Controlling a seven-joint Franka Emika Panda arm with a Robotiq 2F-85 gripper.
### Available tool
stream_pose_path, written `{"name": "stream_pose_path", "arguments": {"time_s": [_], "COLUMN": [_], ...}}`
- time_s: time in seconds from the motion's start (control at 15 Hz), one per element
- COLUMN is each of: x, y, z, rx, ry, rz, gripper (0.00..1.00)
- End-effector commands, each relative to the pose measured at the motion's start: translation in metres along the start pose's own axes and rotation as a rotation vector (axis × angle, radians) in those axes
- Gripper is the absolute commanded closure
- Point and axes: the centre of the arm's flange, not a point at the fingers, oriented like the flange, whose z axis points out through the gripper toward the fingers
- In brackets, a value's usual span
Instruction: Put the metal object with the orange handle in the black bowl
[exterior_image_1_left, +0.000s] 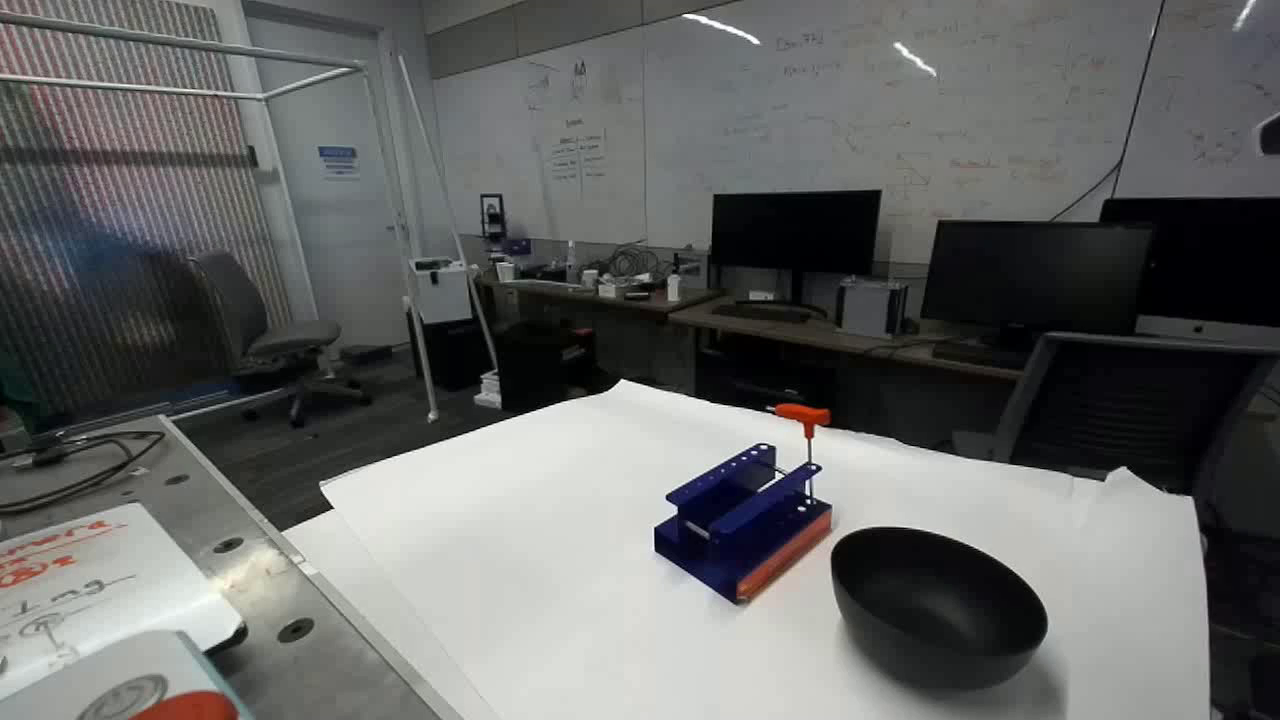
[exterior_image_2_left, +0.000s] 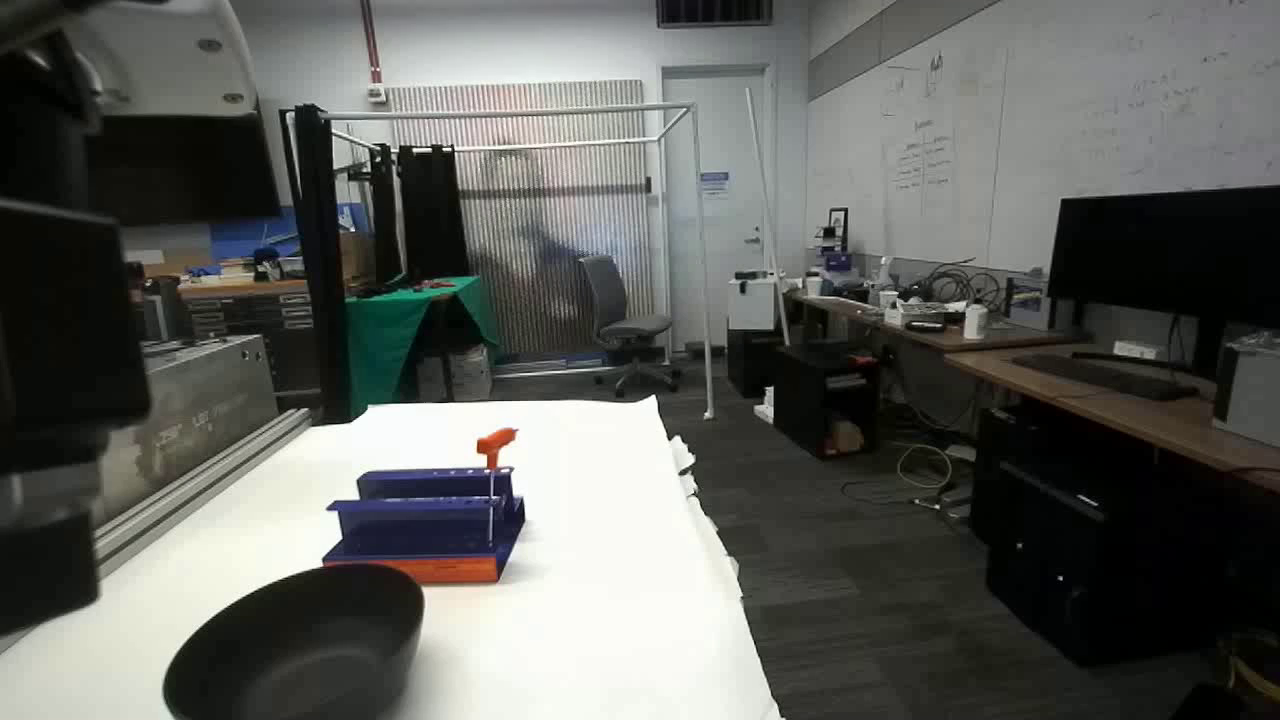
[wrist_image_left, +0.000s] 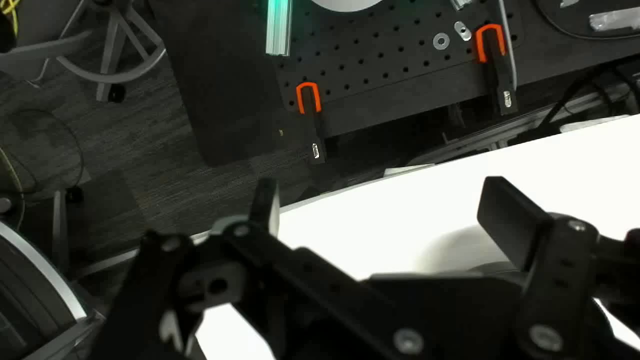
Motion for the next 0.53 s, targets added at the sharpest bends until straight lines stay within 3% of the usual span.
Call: {"name": "stream_pose_path", "arguments": {"time_s": [0.0,0.2,0.47], "x": [0.0,0.0,0.072], "y": [0.0,0.0,-0.044], "z": [-0.001,-0.002,-0.037], "rx": [0.001,0.001,0.059], "ry": [0.002,0.005,0.013], "rz": [0.0,0.0,0.015], "gripper": [0.0,0.0,0.0]}}
